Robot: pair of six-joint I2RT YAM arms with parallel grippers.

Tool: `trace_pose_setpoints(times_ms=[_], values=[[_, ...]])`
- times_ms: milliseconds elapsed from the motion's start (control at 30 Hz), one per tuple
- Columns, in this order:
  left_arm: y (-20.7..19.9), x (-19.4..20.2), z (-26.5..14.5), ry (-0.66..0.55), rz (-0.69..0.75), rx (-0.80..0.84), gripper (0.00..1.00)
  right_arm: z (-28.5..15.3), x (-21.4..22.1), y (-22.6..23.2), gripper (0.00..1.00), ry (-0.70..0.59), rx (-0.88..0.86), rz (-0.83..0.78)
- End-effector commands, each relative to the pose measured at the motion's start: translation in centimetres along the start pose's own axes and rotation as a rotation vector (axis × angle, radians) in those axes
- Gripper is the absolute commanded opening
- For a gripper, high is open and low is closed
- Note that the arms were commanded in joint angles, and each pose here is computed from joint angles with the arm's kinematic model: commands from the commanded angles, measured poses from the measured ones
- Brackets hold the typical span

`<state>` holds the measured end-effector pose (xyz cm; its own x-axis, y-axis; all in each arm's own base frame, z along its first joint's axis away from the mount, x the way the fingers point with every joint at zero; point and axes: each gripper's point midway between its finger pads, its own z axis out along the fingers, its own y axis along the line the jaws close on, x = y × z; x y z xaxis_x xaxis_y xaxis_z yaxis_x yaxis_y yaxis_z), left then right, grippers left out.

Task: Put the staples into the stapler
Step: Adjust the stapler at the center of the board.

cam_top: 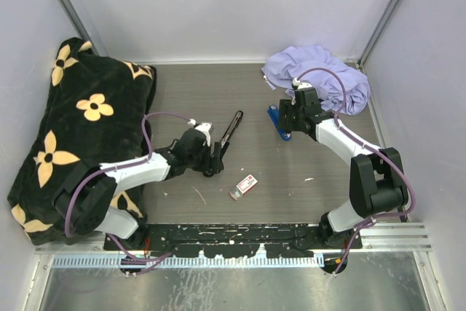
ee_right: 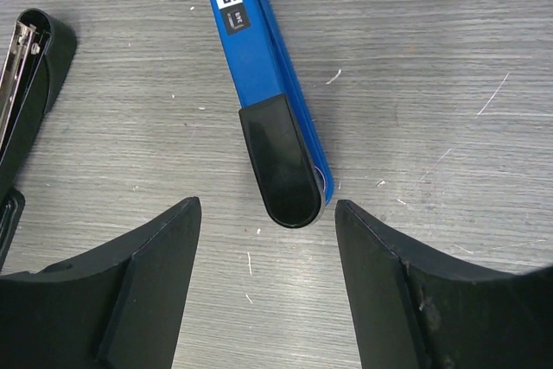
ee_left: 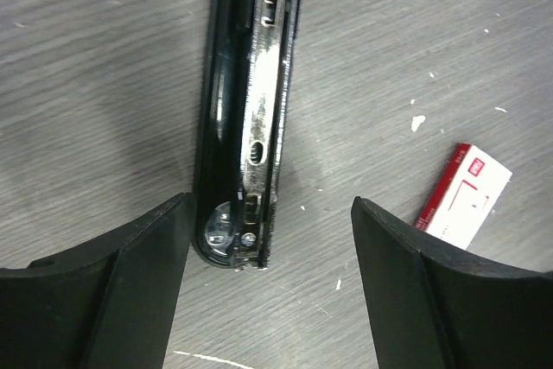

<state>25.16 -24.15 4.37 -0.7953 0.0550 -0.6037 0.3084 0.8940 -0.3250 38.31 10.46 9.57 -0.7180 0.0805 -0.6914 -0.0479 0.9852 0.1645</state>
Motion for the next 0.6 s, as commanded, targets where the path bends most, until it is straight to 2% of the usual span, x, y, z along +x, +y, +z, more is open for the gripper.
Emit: trace_pose_setpoints(times_ms=[0,300,433,567], values=[[-3.2,-0.9,-0.1,0.013,-0.02,0.144,0.76,-0.4,-2.1,0.6,0.69,-0.045,-0.022,-0.02],[-6.8,-0.4,-0.1,0.051,-0.001,0.314,0.76,-0.2,-2.2,0.0,0.69,-0.048,0.009,-0.028],[-5.6,-0.8,-0.4,0.017,0.022,0.238,0.77,0.5,-2.2,-0.8,0.7,-0.033,0.052,-0.059],[-3.1,-2.4,-1.7,-0.074,0.001,0.144,0.82,1.5,-2.0,-0.5,0.7,0.001,0.031,-0.105]])
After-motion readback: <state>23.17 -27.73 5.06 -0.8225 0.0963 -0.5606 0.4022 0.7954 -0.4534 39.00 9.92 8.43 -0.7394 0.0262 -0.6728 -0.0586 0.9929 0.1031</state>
